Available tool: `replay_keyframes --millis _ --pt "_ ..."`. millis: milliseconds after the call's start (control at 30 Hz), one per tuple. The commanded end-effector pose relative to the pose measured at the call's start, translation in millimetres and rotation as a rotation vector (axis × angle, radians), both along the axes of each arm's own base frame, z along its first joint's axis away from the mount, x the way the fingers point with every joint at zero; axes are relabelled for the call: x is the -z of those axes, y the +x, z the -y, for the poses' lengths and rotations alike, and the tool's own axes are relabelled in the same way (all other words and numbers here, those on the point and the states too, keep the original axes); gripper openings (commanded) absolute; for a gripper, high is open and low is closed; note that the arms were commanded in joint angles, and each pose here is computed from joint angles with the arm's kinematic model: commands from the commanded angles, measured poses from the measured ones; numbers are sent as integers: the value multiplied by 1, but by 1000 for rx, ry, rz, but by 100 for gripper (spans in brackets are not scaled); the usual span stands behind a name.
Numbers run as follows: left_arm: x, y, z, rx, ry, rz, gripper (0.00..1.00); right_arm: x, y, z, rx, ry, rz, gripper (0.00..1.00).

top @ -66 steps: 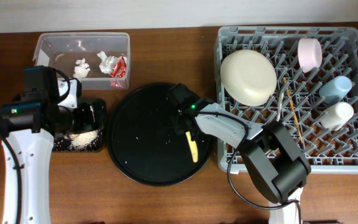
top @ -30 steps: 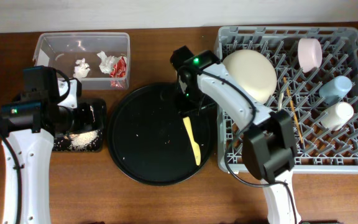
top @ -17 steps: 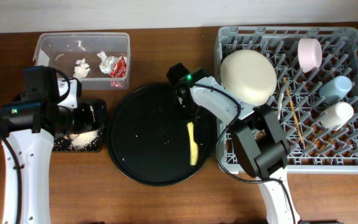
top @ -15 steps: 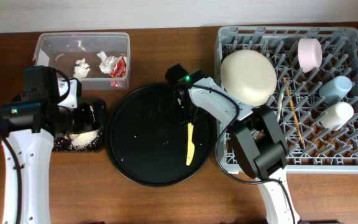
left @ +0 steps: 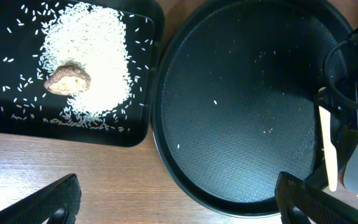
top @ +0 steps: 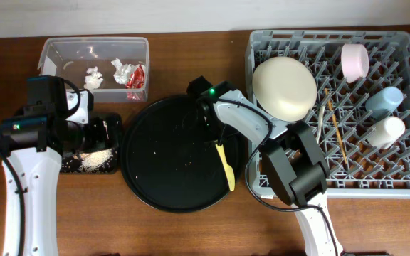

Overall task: Sort waste into correct bins and load items into the dishwasher rack
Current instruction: 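Return right gripper to round tray and grasp the yellow knife, then place the yellow knife into the rack's front left with right gripper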

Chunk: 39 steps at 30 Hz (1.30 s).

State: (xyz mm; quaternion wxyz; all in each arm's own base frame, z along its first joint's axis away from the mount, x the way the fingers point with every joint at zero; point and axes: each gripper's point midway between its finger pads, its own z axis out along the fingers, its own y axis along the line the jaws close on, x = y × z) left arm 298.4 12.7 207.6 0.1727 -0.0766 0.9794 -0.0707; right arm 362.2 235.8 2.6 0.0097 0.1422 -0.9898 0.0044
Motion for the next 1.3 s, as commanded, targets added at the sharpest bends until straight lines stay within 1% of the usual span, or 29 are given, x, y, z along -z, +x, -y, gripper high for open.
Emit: replay_keyframes --millis 0,133,233,333,400,467,533,600,667,733,833,900,1000,1100,1133,1167,1200,1233,1267 --pt "-2 -1 0 -11 -12 5 99 5 -6 -7 -8 3 -25 22" --pt "-2 -1 0 -11 -13 4 99 -20 4 -12 -7 33 26 21" --pt "-2 -1 0 -11 -12 5 100 -50 9 -13 -7 66 89 21" --pt "-2 -1 0 -11 -13 4 99 -84 8 -12 -11 99 140 21" --pt "-2 -1 0 -11 -12 5 99 -106 2 -8 -42 109 159 21" --pt "-2 -1 0 -11 -12 5 99 -132 -3 2 -46 120 180 20" --pt "-2 -2 0 -11 -13 3 99 -164 0 37 29 122 218 20" --pt "-2 -2 0 -11 -13 2 99 -165 9 81 137 83 197 20" --pt "-2 -2 0 -11 -13 2 99 -164 19 106 202 76 200 20" --pt "-2 -2 0 -11 -13 2 99 -156 23 118 232 61 184 20" --pt "-1 -2 1 -11 -14 -1 99 -135 26 125 236 18 189 20" --pt "-1 -3 1 -11 -14 -2 99 -114 30 124 236 21 197 20" --pt "-1 -4 1 -11 -14 -6 99 -88 27 127 242 18 191 20" --pt "-1 -4 1 -11 -14 -6 99 -75 27 127 242 18 196 20" --pt "-1 -4 1 -11 -14 -6 99 -75 27 128 242 17 198 22" --pt "-1 -4 1 -11 -15 -7 99 -75 27 128 242 17 198 31" --pt "-1 -4 1 -11 -15 -8 99 -75 27 128 242 17 197 45" --pt "-1 -4 1 -11 -15 -8 99 -75 26 128 242 16 194 50" --pt "-1 -4 1 -11 -15 -9 99 -77 25 128 242 17 196 51"
